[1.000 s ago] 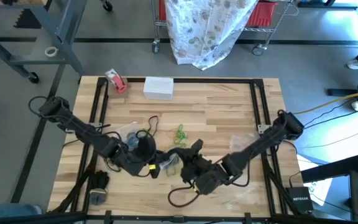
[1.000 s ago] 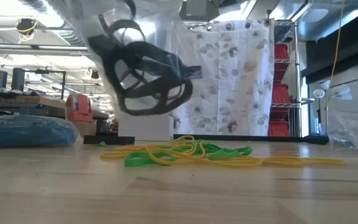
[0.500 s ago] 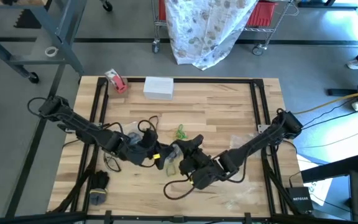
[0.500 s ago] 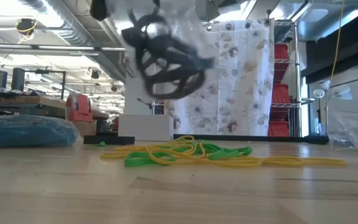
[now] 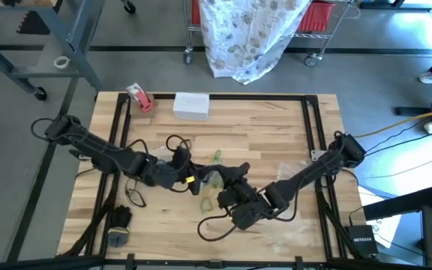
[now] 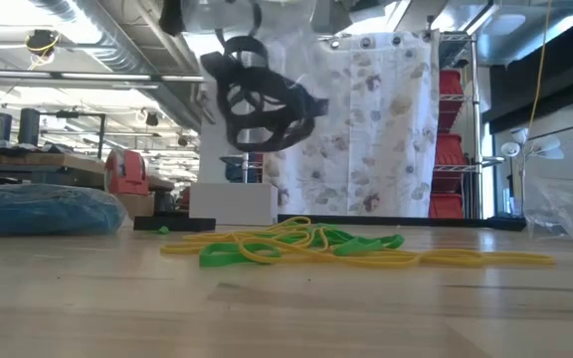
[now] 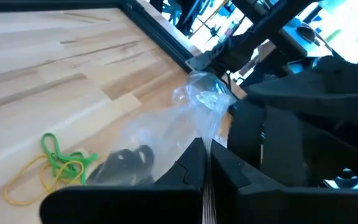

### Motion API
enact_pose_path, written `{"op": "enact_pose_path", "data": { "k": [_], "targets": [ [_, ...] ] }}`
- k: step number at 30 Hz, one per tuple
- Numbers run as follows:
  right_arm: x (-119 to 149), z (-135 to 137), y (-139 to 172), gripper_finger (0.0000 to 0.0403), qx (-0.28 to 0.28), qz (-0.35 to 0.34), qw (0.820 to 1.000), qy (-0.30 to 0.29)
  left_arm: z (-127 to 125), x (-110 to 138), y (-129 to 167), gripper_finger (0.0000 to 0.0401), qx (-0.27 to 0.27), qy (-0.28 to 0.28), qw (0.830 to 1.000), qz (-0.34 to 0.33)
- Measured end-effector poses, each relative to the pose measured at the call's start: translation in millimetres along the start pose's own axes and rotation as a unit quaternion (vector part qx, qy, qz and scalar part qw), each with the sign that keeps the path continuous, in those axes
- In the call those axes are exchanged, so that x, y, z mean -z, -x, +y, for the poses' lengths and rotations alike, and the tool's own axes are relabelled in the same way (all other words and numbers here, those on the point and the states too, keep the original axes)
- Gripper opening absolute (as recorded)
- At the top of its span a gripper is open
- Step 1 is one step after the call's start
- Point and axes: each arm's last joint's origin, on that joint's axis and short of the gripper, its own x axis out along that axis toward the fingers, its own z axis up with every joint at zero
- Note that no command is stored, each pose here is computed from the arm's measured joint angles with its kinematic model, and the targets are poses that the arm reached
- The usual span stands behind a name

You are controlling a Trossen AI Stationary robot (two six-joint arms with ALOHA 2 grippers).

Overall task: Sort rubber bands
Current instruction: Put the black rubber band into the transparent zip bag

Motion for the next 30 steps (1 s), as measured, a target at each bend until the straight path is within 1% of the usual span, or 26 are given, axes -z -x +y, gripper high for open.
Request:
{"op": "enact_pose_path", "data": {
  "k": [3,9,14,19,21,24,27,30],
  "targets": [
    [1,-1,0,0.0003,0.021,0.013,1.000,-0.013,2,-3,-2,0.0001,-0.003,0.007,1.000,-0.005],
    [1,-1,-1,0.0003,0.024,0.015,0.999,-0.037,4,-6,-5,0.0001,-0.010,0.009,1.000,-0.015],
    [5,-1,-5,0.0003,0.024,0.025,0.999,-0.018,2,-5,-3,0.0001,-0.005,0.022,1.000,-0.016],
    [7,1,-6,0.0003,0.014,0.026,0.999,0.017,-3,-7,-2,0.0001,0.015,0.040,0.999,-0.026],
    [7,1,-6,0.0003,0.017,0.028,0.998,0.056,-4,-7,-2,0.0001,0.019,0.047,0.998,-0.027],
    [7,0,-5,0.0003,0.025,0.034,0.993,0.114,-2,-9,-4,0.0001,0.015,0.075,0.997,-0.028],
    [6,2,-6,0.0003,0.001,0.019,0.991,0.136,1,-13,-7,0.0001,0.013,0.103,0.994,-0.035],
    [6,3,-6,0.0003,-0.026,0.000,0.988,0.149,3,-16,-10,0.0001,0.008,0.108,0.993,-0.040]
  ]
}}
